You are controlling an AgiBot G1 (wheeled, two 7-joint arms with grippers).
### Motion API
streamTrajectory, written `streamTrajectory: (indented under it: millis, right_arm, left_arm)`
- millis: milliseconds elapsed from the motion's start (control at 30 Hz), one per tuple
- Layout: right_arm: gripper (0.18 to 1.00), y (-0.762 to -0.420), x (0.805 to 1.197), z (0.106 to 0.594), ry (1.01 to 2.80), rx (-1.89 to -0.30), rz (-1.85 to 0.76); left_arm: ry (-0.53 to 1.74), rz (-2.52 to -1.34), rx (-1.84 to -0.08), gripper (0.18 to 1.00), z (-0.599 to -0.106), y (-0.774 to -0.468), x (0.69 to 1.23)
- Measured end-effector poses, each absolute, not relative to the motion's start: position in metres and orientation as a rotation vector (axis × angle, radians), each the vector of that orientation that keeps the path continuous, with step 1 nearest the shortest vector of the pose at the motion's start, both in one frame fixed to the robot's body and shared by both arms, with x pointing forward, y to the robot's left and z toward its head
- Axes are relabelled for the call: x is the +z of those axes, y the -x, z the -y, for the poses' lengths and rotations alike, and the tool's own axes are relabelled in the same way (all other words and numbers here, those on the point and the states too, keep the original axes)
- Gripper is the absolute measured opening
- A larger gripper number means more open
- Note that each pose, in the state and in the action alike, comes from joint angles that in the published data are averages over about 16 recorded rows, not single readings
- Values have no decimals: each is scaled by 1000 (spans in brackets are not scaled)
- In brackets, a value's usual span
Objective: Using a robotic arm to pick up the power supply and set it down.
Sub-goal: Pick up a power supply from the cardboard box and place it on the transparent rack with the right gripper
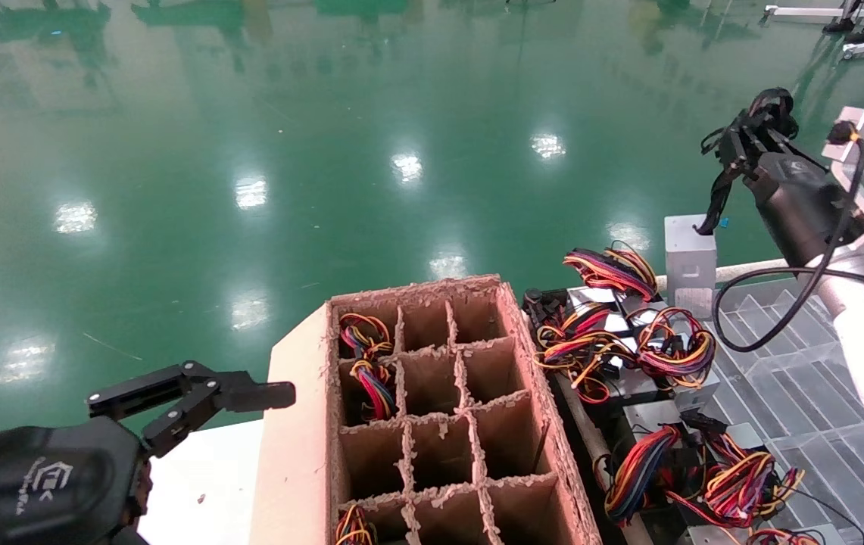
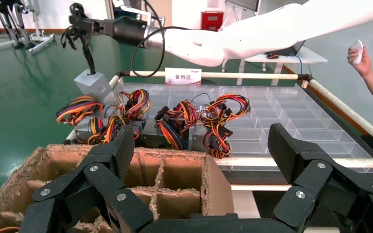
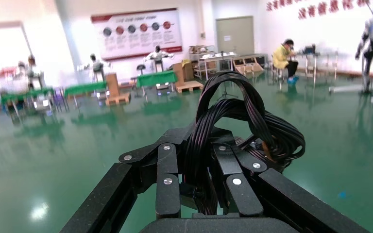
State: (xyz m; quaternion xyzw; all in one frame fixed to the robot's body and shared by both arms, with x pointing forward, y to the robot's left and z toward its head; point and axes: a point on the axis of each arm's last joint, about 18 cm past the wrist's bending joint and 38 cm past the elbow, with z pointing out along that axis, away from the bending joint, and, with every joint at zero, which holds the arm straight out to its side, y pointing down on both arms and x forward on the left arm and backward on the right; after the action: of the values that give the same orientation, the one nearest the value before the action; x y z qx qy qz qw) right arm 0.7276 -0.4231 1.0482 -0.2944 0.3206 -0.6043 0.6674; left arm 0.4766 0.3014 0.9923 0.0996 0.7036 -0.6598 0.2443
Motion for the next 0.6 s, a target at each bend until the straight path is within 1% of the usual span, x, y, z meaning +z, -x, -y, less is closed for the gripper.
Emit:
streamTrajectory:
  millis: [300,600]
  right_arm:
    - [192,-726,1054,412,687,-1443,-649]
    - [192,-729,1037,410,648,-1388,-689]
  left_arm:
    - [-272,-1921,-1802,1001,-301,-477,992]
    - [-272,-1921,-1802,1001,-301,-477,992]
